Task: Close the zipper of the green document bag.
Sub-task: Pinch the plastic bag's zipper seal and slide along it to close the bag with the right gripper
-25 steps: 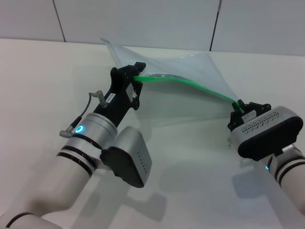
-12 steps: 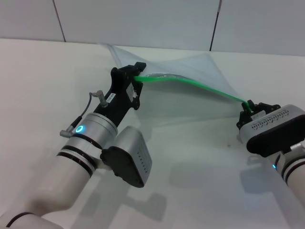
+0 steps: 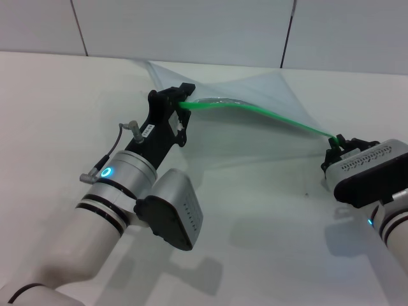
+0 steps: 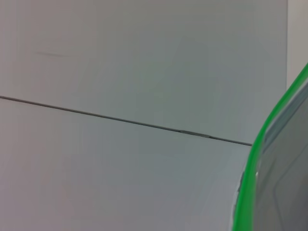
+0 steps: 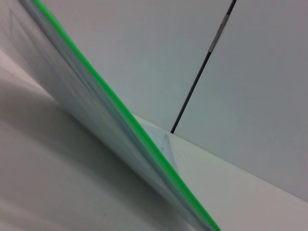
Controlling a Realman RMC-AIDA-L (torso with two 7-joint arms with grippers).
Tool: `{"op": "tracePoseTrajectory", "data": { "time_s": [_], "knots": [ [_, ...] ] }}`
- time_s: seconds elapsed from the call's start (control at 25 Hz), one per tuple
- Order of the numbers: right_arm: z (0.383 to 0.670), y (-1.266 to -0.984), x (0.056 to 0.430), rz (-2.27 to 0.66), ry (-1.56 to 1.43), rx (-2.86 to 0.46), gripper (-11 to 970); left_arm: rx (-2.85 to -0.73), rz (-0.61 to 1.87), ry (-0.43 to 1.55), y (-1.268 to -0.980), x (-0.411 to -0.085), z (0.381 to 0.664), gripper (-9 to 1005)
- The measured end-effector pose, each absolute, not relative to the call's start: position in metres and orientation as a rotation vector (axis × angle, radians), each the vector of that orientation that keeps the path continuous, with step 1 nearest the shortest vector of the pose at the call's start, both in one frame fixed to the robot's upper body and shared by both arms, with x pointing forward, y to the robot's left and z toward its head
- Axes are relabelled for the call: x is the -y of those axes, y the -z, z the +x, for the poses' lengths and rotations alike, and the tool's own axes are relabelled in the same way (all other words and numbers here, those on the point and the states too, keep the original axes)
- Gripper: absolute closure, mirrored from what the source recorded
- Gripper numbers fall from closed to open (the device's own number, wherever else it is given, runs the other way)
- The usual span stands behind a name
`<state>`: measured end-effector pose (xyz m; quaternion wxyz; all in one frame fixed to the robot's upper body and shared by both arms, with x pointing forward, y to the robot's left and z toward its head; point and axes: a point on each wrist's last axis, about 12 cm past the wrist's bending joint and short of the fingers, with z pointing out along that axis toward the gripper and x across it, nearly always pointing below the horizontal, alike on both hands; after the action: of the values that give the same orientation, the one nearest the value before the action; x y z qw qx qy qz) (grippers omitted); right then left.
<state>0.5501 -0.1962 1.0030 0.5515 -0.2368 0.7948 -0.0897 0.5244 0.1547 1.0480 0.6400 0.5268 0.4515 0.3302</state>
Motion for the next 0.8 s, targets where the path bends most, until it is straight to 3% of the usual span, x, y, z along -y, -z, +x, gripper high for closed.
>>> {"op": "tracePoseTrajectory", "data": {
  "time_s": [0.8],
  "knots": [
    [0.548,-1.008,0.183,-0.554,0.186,-1.853,866,-0.981,1.22,-0.743,-1.047,-0.152,0.518,943]
  ]
}}
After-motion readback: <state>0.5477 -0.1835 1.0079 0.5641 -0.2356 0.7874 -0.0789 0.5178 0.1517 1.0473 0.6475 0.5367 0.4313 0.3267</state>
